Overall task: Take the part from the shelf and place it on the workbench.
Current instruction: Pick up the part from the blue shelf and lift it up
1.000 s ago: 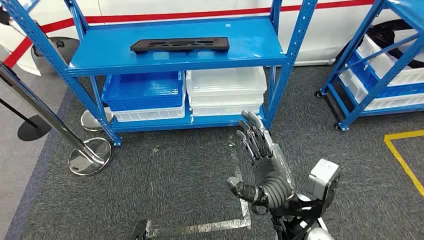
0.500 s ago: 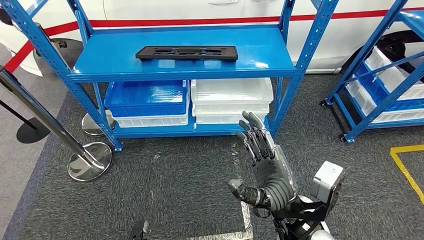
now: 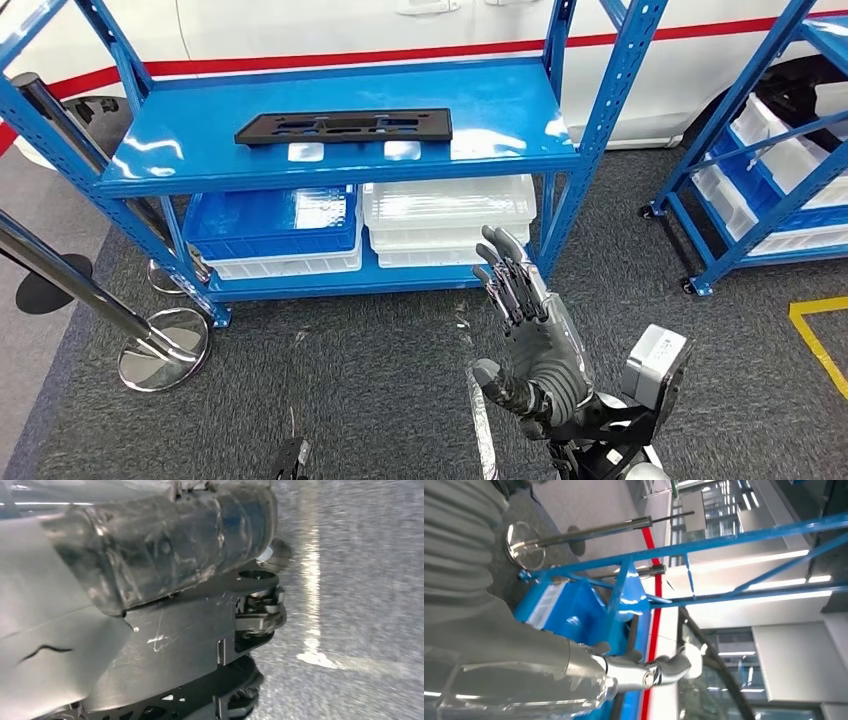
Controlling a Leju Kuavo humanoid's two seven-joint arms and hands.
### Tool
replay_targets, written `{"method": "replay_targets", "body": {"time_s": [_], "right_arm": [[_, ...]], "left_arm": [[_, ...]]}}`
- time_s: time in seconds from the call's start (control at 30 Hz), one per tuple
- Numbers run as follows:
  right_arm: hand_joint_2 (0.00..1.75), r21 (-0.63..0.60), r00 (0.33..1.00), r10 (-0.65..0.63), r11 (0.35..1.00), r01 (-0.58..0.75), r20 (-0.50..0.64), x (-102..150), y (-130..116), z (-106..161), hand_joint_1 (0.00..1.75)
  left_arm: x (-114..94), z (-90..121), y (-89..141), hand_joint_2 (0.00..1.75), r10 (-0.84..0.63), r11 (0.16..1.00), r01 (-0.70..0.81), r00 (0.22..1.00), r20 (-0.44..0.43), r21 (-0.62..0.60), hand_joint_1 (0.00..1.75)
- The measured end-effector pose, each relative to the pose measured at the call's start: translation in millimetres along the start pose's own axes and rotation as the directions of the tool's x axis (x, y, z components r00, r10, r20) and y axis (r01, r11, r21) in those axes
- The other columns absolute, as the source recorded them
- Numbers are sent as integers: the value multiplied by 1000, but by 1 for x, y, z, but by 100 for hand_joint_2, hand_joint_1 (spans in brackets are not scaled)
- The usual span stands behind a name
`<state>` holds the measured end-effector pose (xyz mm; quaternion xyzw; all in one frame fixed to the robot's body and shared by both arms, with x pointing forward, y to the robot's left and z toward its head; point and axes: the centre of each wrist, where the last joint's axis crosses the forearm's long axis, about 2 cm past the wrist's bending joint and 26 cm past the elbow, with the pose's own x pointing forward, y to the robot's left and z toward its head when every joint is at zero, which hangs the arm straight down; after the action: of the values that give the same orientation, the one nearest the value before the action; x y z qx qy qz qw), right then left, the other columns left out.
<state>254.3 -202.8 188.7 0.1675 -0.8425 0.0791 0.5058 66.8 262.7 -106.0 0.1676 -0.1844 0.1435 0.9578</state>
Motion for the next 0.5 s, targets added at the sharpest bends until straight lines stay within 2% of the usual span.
{"method": "replay_targets", "body": {"time_s": [0.5], "right_arm": [[0,-12,995,98,995,-97,5,-1,0,-1,0]], "left_arm": [[2,-1,1,0,-35,999,35,999,5,1,0]]}}
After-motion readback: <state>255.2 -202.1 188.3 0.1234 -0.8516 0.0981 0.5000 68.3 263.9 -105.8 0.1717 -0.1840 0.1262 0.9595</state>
